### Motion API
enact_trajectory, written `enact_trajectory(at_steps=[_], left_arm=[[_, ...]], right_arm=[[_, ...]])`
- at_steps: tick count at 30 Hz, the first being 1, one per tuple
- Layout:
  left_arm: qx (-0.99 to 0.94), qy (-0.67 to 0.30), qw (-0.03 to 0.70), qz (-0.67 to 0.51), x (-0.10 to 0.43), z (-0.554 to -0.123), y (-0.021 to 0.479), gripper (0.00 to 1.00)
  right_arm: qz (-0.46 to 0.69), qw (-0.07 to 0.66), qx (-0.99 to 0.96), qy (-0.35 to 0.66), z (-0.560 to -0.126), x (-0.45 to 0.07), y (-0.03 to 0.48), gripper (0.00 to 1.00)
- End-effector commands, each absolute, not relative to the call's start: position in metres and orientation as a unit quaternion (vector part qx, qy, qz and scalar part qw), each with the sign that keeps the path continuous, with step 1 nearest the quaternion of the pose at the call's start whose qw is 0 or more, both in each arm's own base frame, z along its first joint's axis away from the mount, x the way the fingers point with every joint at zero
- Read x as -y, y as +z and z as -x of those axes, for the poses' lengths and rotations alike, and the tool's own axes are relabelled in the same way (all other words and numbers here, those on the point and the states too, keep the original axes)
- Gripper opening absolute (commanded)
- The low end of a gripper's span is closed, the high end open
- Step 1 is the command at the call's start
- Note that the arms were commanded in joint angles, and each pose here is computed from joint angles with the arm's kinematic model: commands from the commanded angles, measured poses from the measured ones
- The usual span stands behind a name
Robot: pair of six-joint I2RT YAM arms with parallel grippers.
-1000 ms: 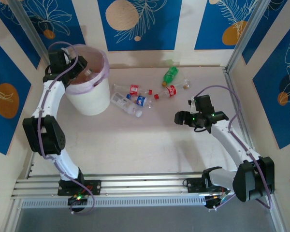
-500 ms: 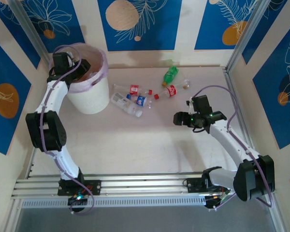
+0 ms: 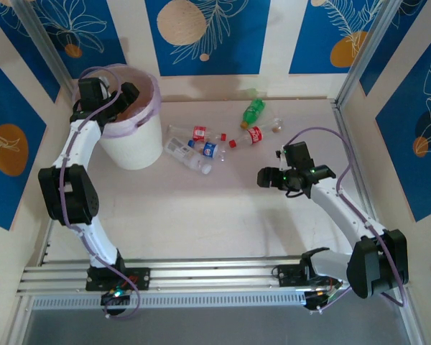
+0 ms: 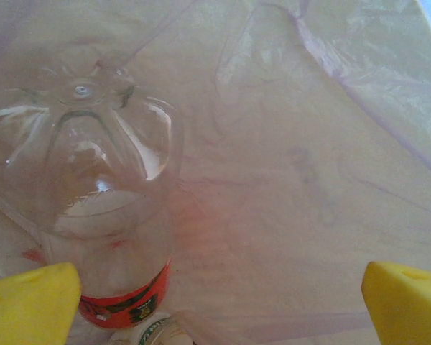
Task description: Put the plastic bottles in the bin
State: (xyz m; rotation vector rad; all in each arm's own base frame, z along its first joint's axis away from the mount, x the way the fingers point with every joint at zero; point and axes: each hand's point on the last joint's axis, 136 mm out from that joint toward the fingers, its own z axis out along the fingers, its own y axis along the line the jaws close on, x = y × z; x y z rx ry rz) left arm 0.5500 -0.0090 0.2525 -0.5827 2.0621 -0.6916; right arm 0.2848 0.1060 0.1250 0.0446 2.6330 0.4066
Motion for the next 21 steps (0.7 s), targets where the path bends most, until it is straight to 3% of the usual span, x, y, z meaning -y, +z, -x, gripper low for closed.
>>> enact_trajectory(at_steps=[1, 8, 21], left_arm=[[-0.841, -0.275, 0.401, 0.236, 0.012, -0.55, 0.226, 1.0], [-0.837, -0.264, 0.429, 0.213, 0.013, -0.543, 0.261, 1.0], [-0.852, -0.137, 0.484, 0.147, -0.007, -0.512, 0.331, 1.0]], right_arm=[[-0.014, 0.238, -0.96, 0.145, -0.287, -0.107, 0.13, 0.82], [0.005, 0.255, -0.958, 0.134, -0.289, -0.109, 0.139, 0.83], [0.118, 0.303, -0.936, 0.137, -0.314, -0.158, 0.18, 0.89]])
